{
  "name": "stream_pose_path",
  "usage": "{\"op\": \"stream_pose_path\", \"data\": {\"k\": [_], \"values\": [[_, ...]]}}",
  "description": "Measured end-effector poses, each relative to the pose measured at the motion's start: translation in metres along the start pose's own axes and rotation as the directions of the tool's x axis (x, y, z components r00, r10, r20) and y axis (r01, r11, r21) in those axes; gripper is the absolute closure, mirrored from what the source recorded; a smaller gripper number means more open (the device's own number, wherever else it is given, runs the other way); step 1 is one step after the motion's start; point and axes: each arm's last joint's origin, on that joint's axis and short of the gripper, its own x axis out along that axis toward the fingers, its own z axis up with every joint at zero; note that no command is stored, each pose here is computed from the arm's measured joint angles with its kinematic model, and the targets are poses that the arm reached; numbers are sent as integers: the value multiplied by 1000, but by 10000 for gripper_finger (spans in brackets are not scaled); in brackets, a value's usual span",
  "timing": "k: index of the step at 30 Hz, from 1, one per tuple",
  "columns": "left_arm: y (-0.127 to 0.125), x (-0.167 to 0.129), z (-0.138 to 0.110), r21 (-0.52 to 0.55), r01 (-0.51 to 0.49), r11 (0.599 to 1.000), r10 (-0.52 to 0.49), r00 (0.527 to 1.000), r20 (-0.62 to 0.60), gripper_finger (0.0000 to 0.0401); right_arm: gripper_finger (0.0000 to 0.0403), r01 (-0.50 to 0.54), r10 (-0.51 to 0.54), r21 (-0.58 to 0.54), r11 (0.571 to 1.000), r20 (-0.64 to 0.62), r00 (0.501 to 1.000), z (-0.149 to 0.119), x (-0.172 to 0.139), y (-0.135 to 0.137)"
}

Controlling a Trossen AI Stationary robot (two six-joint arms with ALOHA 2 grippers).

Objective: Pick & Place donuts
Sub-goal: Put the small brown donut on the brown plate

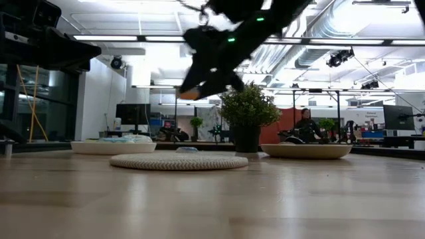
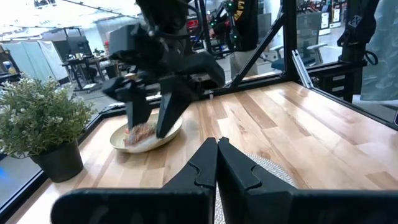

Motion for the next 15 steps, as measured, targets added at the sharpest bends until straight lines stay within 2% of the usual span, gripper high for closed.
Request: {"op": "stream_pose_path", "data": {"k": [15], "values": [[0,0,0,0,0,1000,0,1000,0,401,194,22,-12,195,981,-50,999,-79,-91,-39]]}}
